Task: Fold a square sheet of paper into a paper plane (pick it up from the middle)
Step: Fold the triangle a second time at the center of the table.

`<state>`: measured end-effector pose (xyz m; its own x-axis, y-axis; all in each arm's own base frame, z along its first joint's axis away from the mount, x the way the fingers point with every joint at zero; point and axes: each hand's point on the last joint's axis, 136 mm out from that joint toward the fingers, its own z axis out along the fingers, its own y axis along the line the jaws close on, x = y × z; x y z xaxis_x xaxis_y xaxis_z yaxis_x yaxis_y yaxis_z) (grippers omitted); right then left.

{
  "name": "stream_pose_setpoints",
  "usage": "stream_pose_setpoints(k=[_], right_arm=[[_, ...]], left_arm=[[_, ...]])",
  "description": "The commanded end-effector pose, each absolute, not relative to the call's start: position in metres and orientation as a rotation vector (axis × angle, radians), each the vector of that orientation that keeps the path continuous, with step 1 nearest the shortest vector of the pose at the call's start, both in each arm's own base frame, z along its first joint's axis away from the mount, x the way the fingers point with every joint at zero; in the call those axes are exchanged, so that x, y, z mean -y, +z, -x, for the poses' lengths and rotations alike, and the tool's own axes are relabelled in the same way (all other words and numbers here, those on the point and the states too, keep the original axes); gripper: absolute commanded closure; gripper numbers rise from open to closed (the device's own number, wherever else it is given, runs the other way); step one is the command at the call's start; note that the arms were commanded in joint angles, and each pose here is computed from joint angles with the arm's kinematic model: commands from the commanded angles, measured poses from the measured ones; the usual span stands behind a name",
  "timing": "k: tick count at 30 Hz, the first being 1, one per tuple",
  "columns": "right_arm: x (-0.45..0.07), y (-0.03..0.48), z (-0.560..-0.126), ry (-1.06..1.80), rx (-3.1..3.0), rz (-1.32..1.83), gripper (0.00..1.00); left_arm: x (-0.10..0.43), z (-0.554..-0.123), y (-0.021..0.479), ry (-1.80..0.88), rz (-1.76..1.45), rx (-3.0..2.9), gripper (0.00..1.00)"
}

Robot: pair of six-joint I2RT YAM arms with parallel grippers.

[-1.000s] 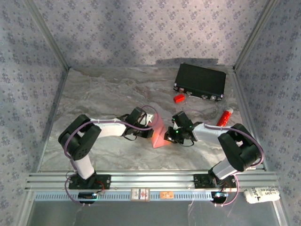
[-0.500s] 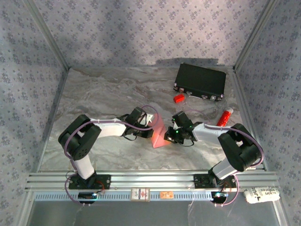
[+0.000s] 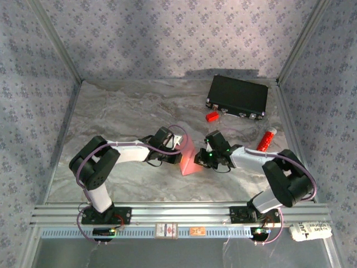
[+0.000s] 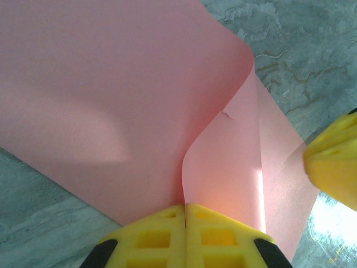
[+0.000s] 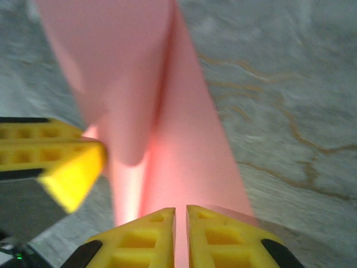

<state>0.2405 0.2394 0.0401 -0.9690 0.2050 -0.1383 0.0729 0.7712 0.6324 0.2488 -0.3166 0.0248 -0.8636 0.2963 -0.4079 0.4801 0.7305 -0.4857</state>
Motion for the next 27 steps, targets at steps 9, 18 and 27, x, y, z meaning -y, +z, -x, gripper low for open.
stream_pose_setpoints(k=[9, 18, 27], right_arm=[[-0.293, 0.058, -0.234, 1.255, -2.64, -0.198, 0.92], [-0.299, 0.039, -0.22, 1.256, -2.695, -0.215, 0.94], [-0.295, 0.03, -0.213, 1.244, -2.713, -0.224, 0.94]], left_arm=[[0.312, -0.247, 0.015, -0.848, -0.612, -2.659, 1.0], [0.313, -0.247, 0.014, -0.85, -0.617, -2.663, 1.0], [0.315, -0.247, 0.014, -0.859, -0.622, -2.659, 1.0]])
